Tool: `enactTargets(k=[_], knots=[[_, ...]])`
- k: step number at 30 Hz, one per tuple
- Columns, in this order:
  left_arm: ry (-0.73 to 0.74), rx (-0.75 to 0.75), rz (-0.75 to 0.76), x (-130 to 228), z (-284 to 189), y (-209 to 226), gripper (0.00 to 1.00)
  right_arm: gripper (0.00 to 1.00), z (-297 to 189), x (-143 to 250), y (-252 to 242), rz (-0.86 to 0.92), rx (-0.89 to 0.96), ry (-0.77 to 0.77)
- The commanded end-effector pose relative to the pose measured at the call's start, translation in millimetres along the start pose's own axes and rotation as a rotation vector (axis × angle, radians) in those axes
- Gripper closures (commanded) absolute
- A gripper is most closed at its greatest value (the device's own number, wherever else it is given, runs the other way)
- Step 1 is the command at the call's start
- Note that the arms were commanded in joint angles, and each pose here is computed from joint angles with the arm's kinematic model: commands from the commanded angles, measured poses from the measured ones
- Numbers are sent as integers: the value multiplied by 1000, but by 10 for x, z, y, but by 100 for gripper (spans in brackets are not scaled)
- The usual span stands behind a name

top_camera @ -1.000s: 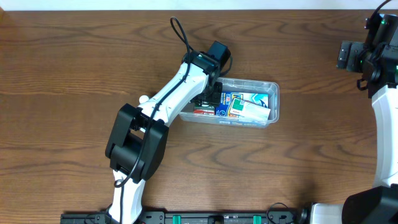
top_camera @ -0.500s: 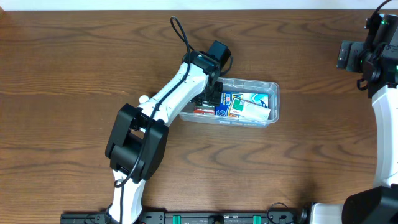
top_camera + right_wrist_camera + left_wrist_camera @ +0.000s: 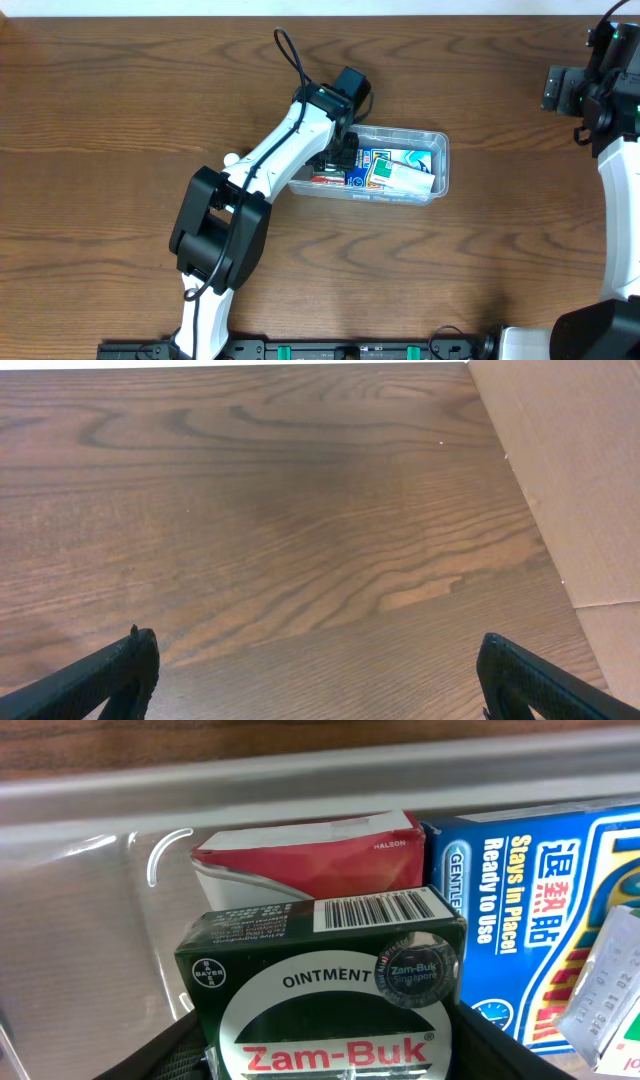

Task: Pack container
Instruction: 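Lower the Zam-Buk tin into the container beside the red box, then open the left gripper and move back toward the dark bottle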

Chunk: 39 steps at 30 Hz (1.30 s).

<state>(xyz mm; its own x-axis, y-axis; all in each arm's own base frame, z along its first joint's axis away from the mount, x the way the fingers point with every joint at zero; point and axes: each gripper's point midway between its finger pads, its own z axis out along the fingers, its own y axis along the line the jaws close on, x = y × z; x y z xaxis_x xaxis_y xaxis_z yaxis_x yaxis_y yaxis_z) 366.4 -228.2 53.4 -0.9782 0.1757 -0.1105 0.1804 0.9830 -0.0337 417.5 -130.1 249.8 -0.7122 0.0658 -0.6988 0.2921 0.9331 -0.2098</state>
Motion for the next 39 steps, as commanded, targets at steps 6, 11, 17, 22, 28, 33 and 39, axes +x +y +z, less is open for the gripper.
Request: enactTargets(k=[6, 11, 17, 22, 28, 33, 39], knots=[[10, -16, -3, 13, 69, 27, 19, 1, 1, 13, -42, 17, 9, 3], [0, -10, -3, -14, 69, 15, 13, 1, 1, 13, -42, 17, 9, 3], [-14, 5, -3, -49, -4, -15, 13, 1, 1, 13, -42, 17, 9, 3], [-39, 14, 5, -90, -237, -28, 12, 1, 0, 12, -42, 17, 9, 3], [-115, 43, 23, -129, -659, -39, 12, 1, 1, 13, -42, 17, 9, 3], [-205, 75, 41, -114, -1115, -22, 7, 1, 1, 13, -42, 17, 9, 3], [-250, 14, -3, -28, -1497, 404, 5, 1, 1, 13, -42, 17, 9, 3]])
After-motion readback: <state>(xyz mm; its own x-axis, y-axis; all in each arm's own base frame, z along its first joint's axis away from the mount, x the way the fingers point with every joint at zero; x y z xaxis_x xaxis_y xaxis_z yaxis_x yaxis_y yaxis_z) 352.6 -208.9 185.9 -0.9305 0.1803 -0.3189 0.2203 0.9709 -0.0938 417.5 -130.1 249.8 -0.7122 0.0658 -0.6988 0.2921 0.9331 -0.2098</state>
